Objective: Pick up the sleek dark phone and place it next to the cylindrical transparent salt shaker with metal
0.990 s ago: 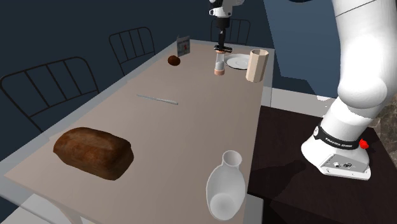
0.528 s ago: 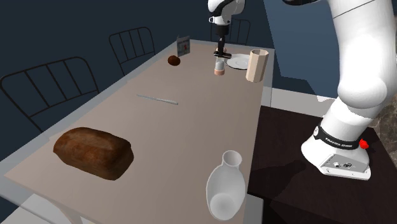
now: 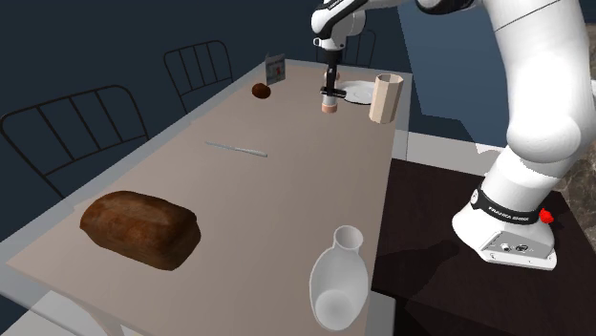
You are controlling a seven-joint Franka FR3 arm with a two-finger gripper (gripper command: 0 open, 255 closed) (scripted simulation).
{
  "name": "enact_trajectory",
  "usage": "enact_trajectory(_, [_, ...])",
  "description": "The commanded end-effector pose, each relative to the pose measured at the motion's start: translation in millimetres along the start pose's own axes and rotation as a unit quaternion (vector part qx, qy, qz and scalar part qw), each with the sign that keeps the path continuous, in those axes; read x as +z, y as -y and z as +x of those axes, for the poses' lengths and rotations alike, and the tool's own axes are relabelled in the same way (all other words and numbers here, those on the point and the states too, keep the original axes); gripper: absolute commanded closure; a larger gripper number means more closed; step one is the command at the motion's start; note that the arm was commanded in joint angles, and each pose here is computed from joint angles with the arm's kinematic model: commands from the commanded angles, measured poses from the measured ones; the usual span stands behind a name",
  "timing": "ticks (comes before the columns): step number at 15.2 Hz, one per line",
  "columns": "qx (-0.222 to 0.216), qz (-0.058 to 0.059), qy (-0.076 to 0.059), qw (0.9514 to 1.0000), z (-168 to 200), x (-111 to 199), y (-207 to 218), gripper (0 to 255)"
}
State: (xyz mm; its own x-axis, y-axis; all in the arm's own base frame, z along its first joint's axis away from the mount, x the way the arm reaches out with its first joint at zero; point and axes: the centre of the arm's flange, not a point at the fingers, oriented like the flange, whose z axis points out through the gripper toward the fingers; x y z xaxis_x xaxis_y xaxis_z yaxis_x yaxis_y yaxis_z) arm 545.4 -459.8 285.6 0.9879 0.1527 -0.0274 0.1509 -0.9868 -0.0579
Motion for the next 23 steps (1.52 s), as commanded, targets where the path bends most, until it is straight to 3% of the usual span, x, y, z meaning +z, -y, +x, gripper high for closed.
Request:
enact_trajectory(1, [0.000, 0.000, 0.000, 1.0000, 0, 11, 1, 255])
enact_trajectory(23, [0.000, 0.000, 0.000, 1.0000, 3, 124, -6, 255])
